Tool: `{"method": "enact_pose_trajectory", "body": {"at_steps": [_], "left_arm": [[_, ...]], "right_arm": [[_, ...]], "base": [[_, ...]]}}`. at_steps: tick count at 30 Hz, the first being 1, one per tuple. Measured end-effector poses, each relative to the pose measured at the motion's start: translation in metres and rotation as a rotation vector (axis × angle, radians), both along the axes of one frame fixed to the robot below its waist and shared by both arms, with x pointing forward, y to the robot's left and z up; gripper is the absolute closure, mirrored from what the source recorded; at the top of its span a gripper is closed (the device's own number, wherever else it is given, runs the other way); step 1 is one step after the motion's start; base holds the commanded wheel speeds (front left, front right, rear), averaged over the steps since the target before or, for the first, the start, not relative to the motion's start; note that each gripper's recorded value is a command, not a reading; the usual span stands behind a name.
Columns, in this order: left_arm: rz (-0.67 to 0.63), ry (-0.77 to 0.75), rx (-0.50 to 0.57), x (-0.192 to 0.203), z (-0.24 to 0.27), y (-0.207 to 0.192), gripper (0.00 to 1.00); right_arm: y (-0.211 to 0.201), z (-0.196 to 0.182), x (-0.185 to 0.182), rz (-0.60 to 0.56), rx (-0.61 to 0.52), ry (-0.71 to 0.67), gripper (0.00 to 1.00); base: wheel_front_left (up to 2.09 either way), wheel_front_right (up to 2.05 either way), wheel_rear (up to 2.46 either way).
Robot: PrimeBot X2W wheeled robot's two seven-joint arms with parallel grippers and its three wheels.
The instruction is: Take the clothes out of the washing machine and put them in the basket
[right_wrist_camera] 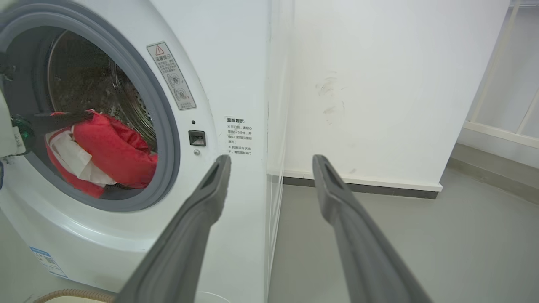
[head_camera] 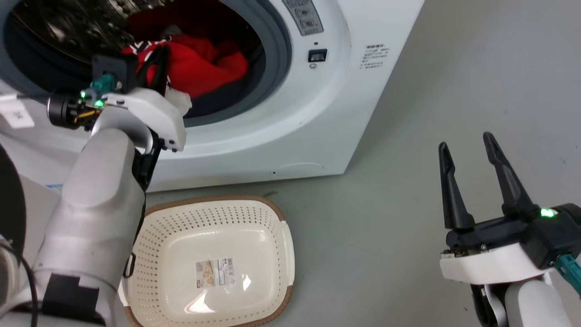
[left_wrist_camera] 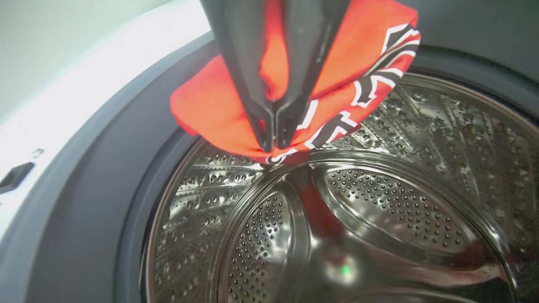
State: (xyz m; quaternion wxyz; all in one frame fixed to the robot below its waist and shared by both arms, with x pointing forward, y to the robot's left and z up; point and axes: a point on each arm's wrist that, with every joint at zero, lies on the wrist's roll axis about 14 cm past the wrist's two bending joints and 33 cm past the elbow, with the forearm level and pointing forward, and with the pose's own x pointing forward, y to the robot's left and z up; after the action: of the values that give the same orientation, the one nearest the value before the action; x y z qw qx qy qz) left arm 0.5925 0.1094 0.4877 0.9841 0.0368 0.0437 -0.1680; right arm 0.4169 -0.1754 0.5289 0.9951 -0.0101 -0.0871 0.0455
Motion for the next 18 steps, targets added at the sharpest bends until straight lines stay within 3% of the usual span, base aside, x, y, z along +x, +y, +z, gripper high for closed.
{"method": "enact_pose_trajectory", "body": {"at_steps": [4,18], "left_arm": [[-0.007,-0.093,-0.038,-0.039,0.028,0.006,1.00],[-0.018,-0.352,-0.047,-0.113,0.113,0.016,1.00]], "right_arm": [[0.006,0.009,-0.017,0.016,0.004,-0.017,0.00],[0.019,0.026,-0.044,0.050,0.012,-0.059,0.00]], "base": [[0.00,0.00,0.00],[0.00,0.00,0.00]]}}
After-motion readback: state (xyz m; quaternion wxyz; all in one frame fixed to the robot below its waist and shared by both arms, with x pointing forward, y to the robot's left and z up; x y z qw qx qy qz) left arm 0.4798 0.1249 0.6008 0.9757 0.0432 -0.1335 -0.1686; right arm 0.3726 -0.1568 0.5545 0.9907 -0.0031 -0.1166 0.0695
